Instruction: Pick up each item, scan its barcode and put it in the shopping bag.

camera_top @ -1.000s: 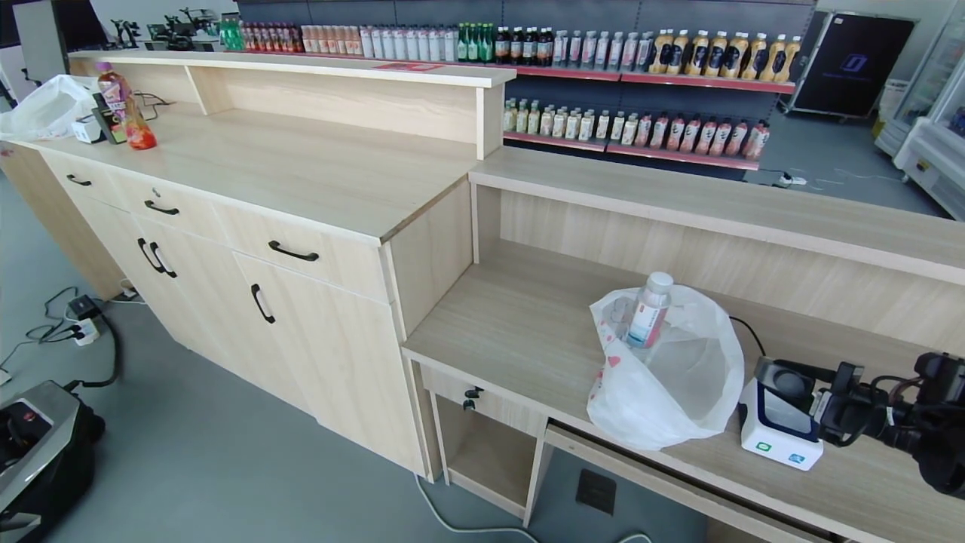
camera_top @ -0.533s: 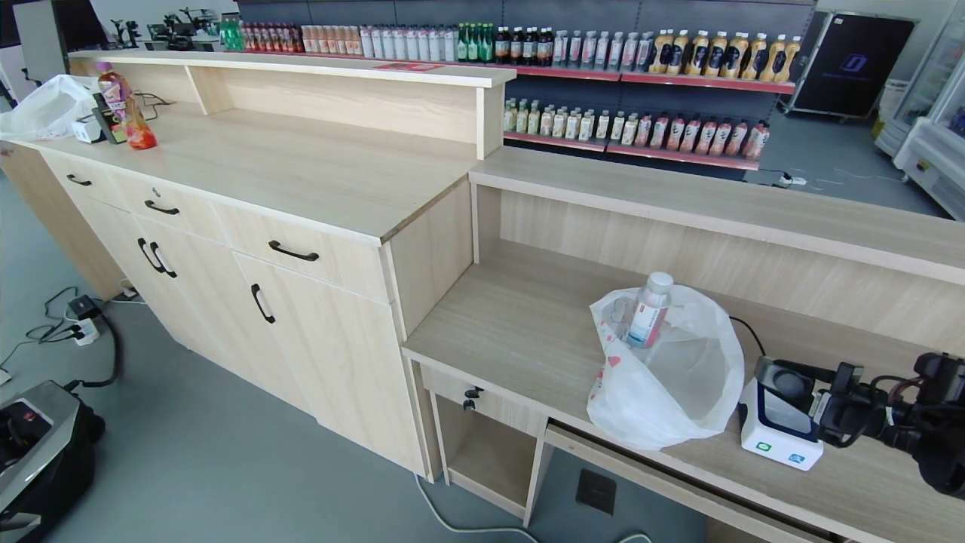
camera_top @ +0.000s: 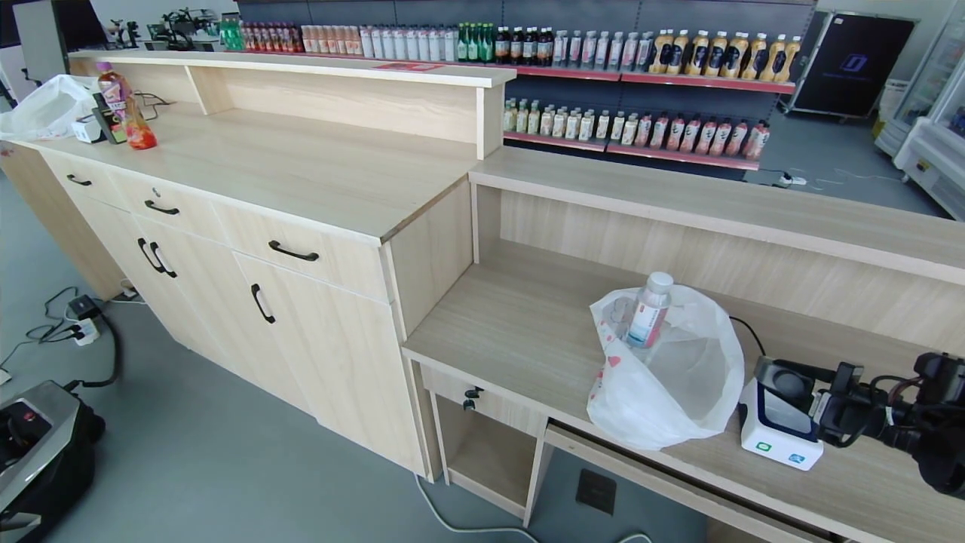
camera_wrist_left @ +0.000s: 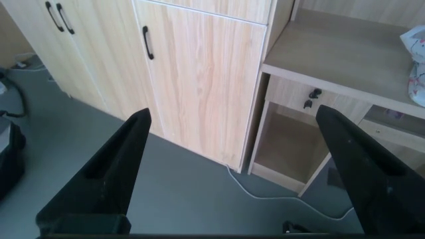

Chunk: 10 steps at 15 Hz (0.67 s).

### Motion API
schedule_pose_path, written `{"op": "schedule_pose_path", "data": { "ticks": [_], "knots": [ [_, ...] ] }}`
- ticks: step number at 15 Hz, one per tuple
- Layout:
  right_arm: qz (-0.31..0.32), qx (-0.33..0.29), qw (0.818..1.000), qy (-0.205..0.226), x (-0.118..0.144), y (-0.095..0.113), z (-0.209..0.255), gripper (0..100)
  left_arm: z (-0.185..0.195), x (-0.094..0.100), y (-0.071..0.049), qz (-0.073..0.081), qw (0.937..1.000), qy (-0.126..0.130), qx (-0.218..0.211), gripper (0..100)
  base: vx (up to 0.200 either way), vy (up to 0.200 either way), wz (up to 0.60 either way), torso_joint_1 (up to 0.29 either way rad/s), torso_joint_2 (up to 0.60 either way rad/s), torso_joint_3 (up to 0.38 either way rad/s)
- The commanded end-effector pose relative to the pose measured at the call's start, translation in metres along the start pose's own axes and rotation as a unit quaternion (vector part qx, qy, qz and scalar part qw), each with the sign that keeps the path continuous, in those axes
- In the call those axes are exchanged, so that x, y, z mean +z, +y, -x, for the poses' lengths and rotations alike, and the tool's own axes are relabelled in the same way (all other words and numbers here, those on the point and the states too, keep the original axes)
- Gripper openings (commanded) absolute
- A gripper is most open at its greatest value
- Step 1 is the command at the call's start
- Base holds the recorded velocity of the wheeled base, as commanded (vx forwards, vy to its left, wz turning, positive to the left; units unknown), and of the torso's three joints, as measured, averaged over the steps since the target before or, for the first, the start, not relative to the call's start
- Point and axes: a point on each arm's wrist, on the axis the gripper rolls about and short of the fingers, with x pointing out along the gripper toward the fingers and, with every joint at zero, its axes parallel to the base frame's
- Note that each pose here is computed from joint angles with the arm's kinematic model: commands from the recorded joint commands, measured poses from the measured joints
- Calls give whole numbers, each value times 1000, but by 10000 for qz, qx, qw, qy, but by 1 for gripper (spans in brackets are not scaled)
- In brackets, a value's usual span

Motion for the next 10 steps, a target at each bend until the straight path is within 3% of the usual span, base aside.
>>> {"op": "schedule_pose_path", "data": {
  "ticks": [1, 3, 6, 7, 8, 9, 10],
  "knots": [
    [12, -51, 10000, -10, 1, -5, 1, 0, 0, 0, 0, -2, 10000, -2, 0, 100, 0, 0, 0, 0, 0, 0],
    [-668, -241, 9975, 12, 17, -39, 11, 0, 0, 0, 0, -2, 10000, -2, 0, 100, 0, 0, 0, 0, 0, 0],
    [-2808, -318, 9592, -25, 80, -105, 55, 0, 0, 0, 0, -2, 10000, -2, 0, 100, 0, 0, 0, 0, 0, 0],
    [-2926, -346, 9556, -17, 84, -108, 59, 0, 0, 0, 0, -2, 10000, -2, 0, 100, 0, 0, 0, 0, 0, 0],
    [-3541, -672, 9322, 334, 98, -119, 83, 0, 0, 0, 0, -2, 10000, -2, 0, 100, 0, 0, 0, 0, 0, 0],
    [-4347, -1172, 8880, 936, 115, -122, 99, 0, 0, 0, 0, -2, 10000, -2, 0, 100, 0, 0, 0, 0, 0, 0],
    [-5002, -1827, 8327, 1518, 125, -127, 108, 0, 0, 0, 0, -2, 10000, -2, 0, 100, 0, 0, 0, 0, 0, 0]
  ]
}}
